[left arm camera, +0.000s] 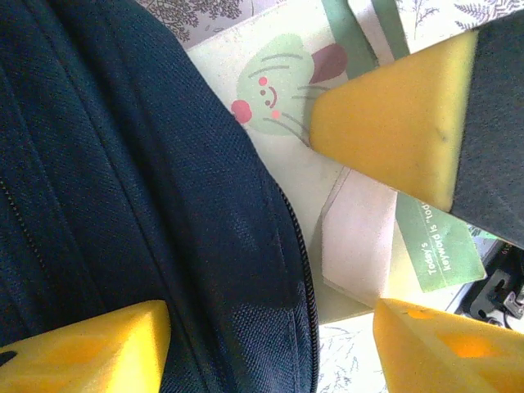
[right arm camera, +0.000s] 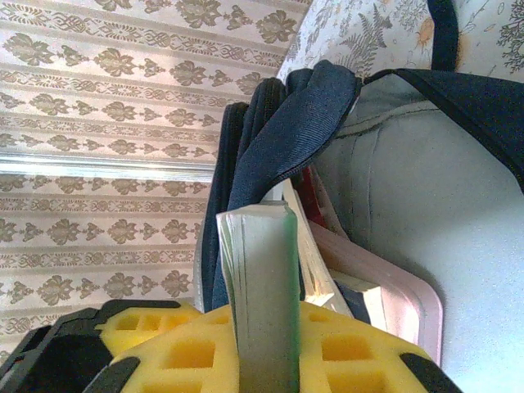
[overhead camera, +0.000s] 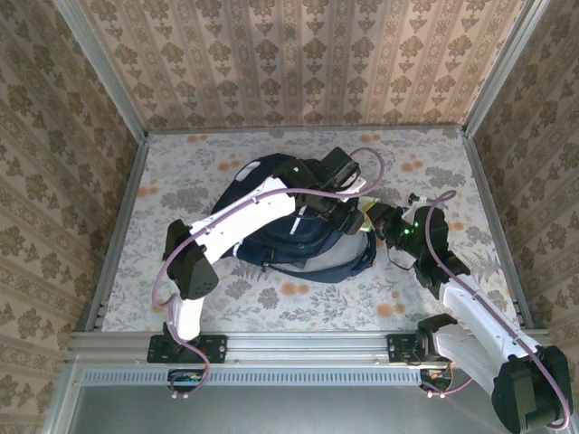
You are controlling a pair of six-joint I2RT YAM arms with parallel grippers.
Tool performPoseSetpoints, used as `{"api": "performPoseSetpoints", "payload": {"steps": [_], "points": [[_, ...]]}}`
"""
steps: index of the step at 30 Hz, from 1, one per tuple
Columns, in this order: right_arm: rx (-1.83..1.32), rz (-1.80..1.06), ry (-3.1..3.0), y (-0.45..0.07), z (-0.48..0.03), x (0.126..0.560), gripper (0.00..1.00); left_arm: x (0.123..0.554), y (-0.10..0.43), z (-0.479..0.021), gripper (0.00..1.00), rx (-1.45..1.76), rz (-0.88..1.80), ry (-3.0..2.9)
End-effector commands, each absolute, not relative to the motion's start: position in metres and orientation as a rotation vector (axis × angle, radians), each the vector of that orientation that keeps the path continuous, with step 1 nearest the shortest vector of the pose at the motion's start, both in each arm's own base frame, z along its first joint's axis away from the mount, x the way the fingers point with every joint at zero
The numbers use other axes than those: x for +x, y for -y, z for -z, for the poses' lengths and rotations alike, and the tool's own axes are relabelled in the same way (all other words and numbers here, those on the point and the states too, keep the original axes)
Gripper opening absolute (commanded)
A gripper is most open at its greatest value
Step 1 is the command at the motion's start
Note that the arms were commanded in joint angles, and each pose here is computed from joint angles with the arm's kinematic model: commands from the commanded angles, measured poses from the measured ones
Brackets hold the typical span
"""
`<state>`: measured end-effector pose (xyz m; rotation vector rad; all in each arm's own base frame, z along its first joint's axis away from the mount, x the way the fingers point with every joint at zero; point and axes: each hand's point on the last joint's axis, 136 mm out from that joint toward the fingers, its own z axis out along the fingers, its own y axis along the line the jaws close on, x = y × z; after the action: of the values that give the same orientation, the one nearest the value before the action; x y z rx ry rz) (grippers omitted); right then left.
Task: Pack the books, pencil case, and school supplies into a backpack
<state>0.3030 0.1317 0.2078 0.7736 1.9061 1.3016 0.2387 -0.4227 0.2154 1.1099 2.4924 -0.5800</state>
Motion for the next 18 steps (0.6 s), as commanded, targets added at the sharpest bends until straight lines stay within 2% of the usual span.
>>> {"api": "performPoseSetpoints", "payload": {"steps": [1,9,16,18], "points": [[0.647,-1.432,-1.771,-0.14,-0.258,0.298,0.14,0.255,0.415,-0.214,0.64,1.088,0.478,-2.482],[0.634,-1.456,-1.756,-0.141,-0.263,0.294,0.12,0.26,0.416,-0.2,0.4,1.092,0.463,-2.508],[0.644,-1.452,-1.761,-0.141,-0.259,0.295,0.12,0.258,0.418,-0.206,0.02,1.108,0.5,-2.486],[0.644,-1.446,-1.764,-0.14,-0.257,0.295,0.12,0.258,0.416,-0.209,0.0,1.113,0.503,-2.48]]}}
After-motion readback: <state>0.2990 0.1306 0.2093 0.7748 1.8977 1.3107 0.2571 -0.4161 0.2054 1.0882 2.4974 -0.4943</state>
